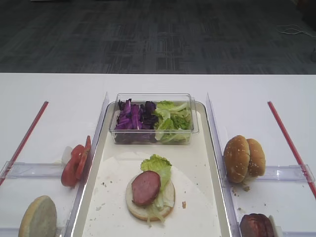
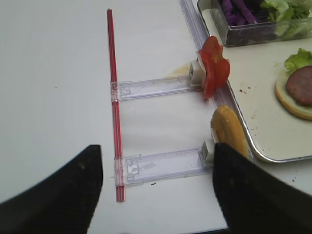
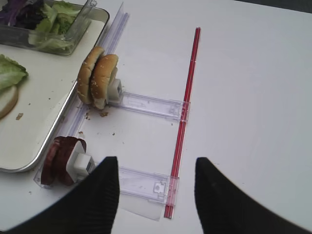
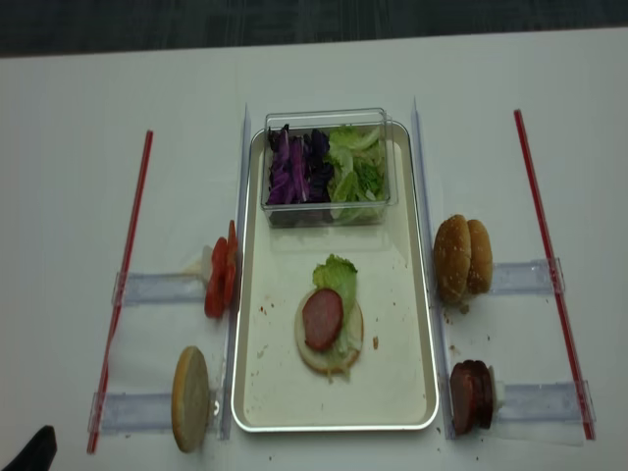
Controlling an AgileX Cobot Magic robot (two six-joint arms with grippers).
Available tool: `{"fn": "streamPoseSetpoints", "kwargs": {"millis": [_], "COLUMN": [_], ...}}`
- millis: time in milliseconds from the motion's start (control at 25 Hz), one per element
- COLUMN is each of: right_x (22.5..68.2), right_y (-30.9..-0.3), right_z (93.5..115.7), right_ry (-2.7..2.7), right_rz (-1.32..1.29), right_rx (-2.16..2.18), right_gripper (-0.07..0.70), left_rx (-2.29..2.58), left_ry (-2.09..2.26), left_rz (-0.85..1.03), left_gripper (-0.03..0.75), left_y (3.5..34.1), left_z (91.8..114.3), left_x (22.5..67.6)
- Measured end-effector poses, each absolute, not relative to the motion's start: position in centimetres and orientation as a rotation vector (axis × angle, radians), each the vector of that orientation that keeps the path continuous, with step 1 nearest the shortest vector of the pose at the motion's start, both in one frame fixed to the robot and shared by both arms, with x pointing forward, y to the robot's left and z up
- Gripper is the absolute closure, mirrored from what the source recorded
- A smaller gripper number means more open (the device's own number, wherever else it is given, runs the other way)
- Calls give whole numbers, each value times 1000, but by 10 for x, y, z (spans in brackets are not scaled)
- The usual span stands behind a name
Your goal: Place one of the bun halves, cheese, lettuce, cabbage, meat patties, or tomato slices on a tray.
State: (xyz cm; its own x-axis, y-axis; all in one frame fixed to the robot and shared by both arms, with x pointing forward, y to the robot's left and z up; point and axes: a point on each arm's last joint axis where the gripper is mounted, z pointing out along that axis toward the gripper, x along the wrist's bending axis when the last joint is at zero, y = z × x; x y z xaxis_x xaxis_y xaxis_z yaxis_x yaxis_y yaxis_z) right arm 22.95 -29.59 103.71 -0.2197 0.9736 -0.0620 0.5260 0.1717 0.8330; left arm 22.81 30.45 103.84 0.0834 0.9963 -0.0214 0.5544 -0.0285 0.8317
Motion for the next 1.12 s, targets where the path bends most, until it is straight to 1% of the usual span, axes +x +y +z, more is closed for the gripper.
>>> {"fn": "streamPoseSetpoints", "kwargs": {"millis": [560,840,1120], "right_x": [229,229,229], "right_y": [-295,-291,-291], "right_z": [1037,1037,1037], "right_ry": [1836,1810,1779], "right_rz": [935,997,986], "right_rx": [1417,1486,1514], "right_gripper": [253,291,357], "left_rx": [1669,1669,1669], "left_ry": [1553,1553,1553], "left_rz": [808,808,808], "left_gripper": [260,260,260], "left_y": [304,304,304], "left_z": [1038,1038,1038], "left_x": [228,228,228]}}
